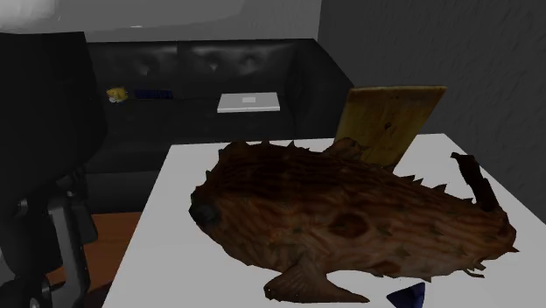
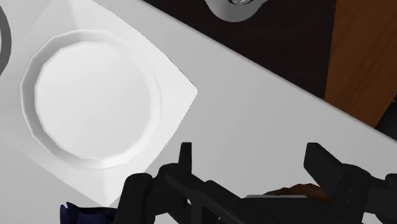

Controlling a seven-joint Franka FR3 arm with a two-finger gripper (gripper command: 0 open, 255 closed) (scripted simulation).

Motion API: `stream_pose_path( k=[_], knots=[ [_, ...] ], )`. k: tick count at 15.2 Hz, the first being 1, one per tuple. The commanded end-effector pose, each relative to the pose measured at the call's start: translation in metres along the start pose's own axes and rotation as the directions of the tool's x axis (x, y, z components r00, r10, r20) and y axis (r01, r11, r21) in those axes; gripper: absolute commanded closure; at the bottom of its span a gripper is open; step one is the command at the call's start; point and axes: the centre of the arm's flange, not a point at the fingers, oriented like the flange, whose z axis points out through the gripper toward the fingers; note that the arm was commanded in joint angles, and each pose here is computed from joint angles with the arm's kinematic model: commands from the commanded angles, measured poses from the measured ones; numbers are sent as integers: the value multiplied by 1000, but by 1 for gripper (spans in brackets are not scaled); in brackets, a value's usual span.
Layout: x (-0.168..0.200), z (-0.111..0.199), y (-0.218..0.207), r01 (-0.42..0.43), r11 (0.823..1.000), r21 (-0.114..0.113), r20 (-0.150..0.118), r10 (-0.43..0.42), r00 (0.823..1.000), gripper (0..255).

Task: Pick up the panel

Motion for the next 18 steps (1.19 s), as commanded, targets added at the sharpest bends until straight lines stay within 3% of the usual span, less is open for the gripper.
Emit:
stream_pose_path(
  k=[1,9,18],
  knots=[
    [0,0,0,0,1000,0,0,0,1000,0],
    [81,-13,-37,-148,986,70,-72,153,986,0],
    [176,-38,-63,-302,940,160,-139,325,936,0]
  ],
)
